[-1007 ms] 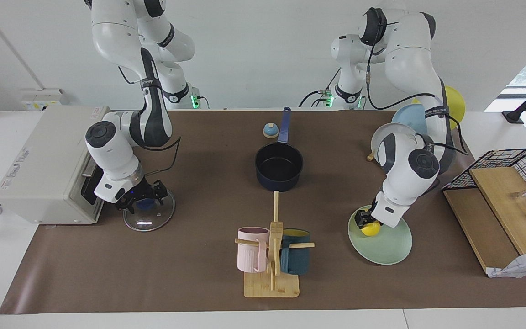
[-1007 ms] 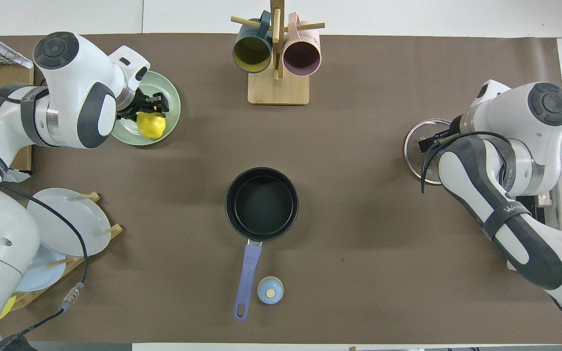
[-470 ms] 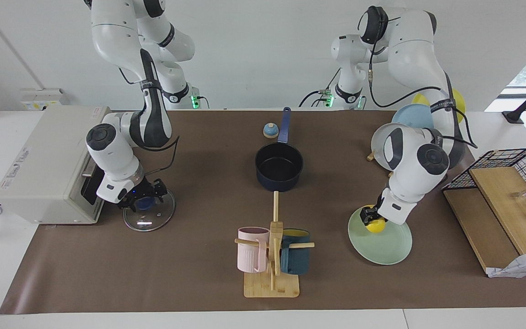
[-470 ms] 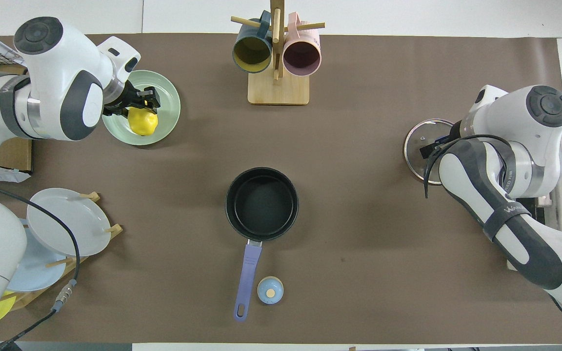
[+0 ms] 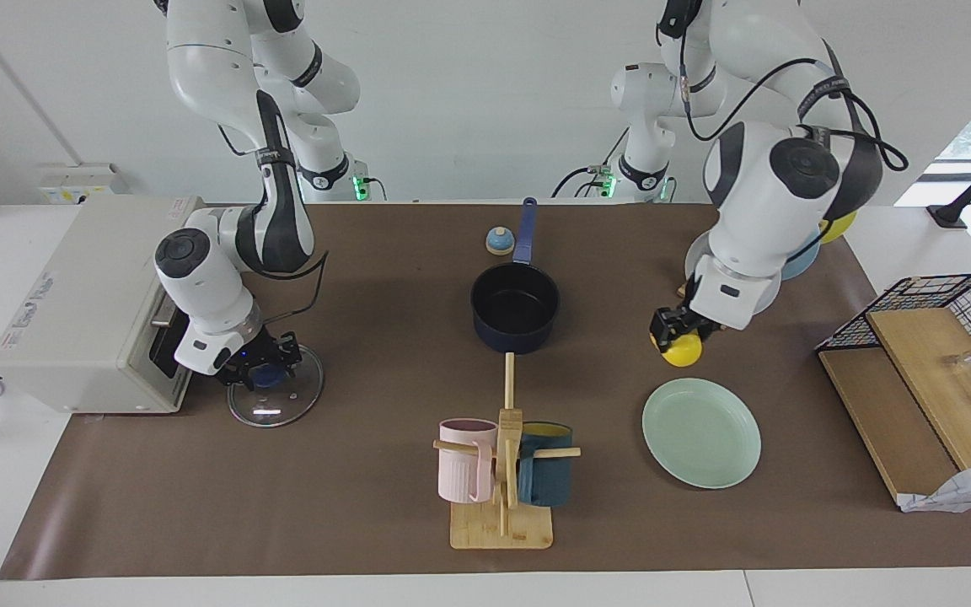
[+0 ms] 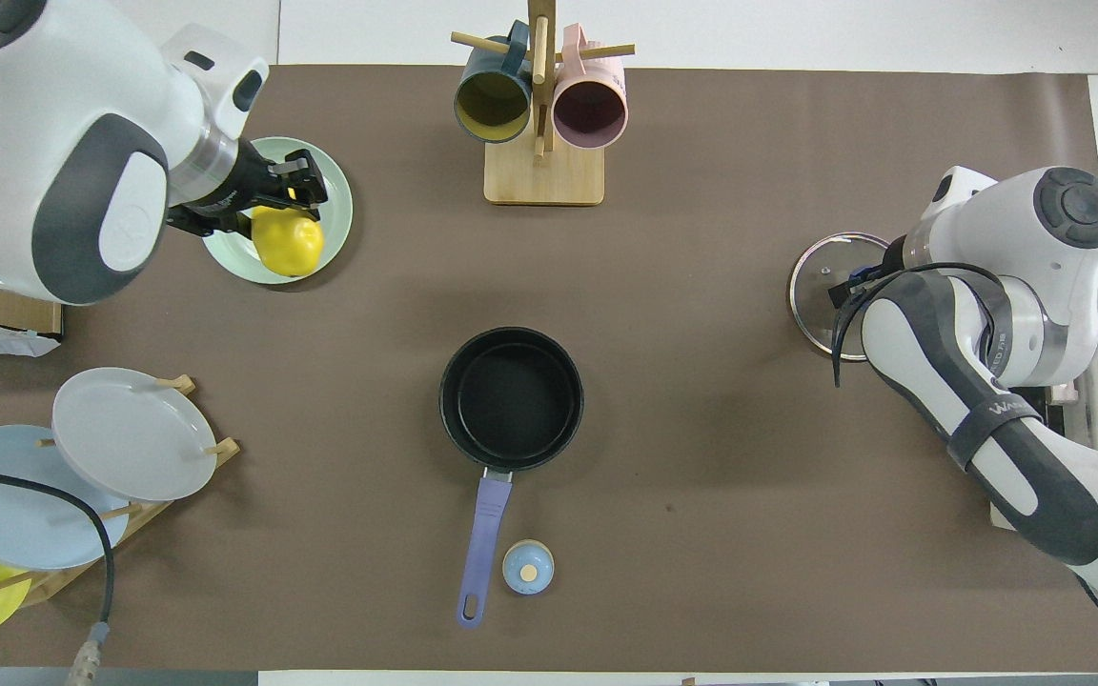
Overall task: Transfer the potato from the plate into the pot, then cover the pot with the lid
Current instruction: 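Carry the potato with the left gripper over the black saucepan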
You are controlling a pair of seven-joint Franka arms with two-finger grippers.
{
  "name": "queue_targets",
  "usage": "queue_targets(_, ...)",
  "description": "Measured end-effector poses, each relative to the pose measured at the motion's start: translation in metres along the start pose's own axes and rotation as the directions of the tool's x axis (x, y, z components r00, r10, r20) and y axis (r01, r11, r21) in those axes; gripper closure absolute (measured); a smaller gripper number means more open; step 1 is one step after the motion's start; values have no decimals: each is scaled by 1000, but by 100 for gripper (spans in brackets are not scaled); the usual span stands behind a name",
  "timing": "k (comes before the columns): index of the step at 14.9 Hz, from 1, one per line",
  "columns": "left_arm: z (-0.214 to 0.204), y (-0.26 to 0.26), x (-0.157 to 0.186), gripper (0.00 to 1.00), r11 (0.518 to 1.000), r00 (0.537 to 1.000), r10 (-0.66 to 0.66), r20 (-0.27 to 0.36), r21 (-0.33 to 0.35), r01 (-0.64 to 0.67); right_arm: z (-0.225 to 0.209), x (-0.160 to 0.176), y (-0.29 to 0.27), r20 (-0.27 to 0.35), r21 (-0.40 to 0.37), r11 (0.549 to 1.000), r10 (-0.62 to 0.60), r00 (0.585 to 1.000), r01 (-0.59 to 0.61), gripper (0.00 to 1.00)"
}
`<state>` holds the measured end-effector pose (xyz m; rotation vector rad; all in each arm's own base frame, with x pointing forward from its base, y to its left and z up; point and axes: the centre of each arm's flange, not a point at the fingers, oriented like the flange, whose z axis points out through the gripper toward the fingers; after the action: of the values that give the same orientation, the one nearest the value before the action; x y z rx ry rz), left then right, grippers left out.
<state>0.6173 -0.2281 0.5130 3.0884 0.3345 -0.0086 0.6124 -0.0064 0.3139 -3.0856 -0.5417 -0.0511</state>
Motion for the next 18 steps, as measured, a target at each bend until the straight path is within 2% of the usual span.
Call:
queue_targets(1, 2, 23, -21, 33, 1000, 1000, -15, 6, 5, 15, 0, 0, 0, 0, 0, 1000, 0, 1000, 0, 28)
queue_targets(3, 14, 62, -61, 33, 999, 999, -29, 25, 23, 28, 0, 0, -1, 1, 1, 1000, -1, 1000, 1, 38)
queue_targets(4, 22, 77, -78, 33, 999, 999, -33, 27, 27, 32, 0, 0, -1, 2, 1, 1000, -1, 1000, 1, 38)
queue_targets(6, 42, 100, -112, 33, 999, 999, -42, 5, 10, 42, 1, -1, -1, 10, 4, 1000, -1, 1000, 1, 48)
queue_targets(9, 78, 107, -157, 33, 999, 999, -32, -17, -7, 32, -3, 0, -1, 22, 8, 1000, -1, 1000, 1, 48)
queue_targets(15, 116, 105, -192, 33, 998, 998, -51, -31, -23, 51, -17, 8, -2, 19, 9, 1000, -7, 1000, 7, 48)
queue_targets(18, 130, 109, -206, 33, 998, 998, -52, -26, -18, 52, -50, 21, -7, 33, 18, 1000, -23, 999, 23, 48)
